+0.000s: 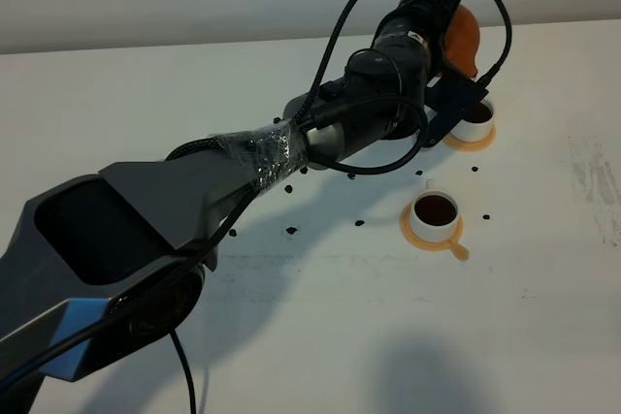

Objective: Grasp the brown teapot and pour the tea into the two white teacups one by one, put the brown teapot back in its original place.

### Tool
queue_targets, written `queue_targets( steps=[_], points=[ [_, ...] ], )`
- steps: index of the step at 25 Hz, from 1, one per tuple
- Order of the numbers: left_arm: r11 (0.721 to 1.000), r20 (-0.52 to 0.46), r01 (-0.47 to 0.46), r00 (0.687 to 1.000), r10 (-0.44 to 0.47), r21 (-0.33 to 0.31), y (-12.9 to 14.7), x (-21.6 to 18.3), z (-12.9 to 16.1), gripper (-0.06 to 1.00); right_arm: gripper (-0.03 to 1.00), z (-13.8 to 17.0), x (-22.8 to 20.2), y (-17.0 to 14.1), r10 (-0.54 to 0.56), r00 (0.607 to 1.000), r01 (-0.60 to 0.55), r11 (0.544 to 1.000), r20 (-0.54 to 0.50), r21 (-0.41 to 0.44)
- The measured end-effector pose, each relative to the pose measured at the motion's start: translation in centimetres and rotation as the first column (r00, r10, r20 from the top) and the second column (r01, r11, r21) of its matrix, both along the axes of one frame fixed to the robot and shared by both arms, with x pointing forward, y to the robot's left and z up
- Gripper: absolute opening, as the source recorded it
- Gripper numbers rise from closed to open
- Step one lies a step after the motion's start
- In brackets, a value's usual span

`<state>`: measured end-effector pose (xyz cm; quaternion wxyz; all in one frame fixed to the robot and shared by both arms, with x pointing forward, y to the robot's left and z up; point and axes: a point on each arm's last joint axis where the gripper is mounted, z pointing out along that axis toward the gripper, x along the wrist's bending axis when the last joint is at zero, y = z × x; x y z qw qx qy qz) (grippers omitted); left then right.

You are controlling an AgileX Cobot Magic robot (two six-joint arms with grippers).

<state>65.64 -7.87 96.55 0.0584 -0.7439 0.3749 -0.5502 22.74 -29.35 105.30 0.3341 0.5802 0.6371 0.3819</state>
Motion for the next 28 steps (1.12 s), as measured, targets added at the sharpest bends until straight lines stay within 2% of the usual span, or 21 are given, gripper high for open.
queue_targets(
  steps=[4,8,12,15,17,19,25,28],
  points=[
    [0.995,-0.087,-0.070,0.994,0.064,-0.066,0.6,0.2,-0.5,0.12,0.47,0.0,0.0,0.0,0.000,1.000,0.000,1.000,0.000,0.000],
    [0.977,-0.196,-0.164,0.971,0.136,-0.134,1.4,0.4,-1.0,0.12,0.47,0.0,0.0,0.0,0.000,1.000,0.000,1.000,0.000,0.000],
    [0.939,-0.303,-0.287,0.927,0.222,-0.189,2.7,0.7,-0.3,0.12,0.47,0.0,0.0,0.0,0.000,1.000,0.000,1.000,0.000,0.000],
    [0.887,-0.394,-0.389,0.877,0.275,-0.248,3.9,0.5,1.7,0.12,0.47,0.0,0.0,0.0,0.000,1.000,0.000,1.000,0.000,0.000],
    [0.835,-0.483,-0.469,0.824,0.296,-0.289,4.7,0.3,2.7,0.12,0.47,0.0,0.0,0.0,0.000,1.000,0.000,1.000,0.000,0.000],
    [0.784,-0.572,-0.544,0.760,0.309,-0.298,5.3,-0.1,3.4,0.12,0.47,0.0,0.0,0.0,0.000,1.000,0.000,1.000,0.000,0.000],
    [0.635,-0.789,-0.753,0.492,0.367,-0.174,6.8,-1.1,2.5,0.12,0.47,0.0,0.0,0.0,0.000,1.000,0.000,1.000,0.000,0.000],
    [0.550,-0.831,-0.823,0.402,0.384,-0.144,7.3,-1.2,2.3,0.12,0.47,0.0,0.0,0.0,0.000,1.000,0.000,1.000,0.000,0.000]
  ],
)
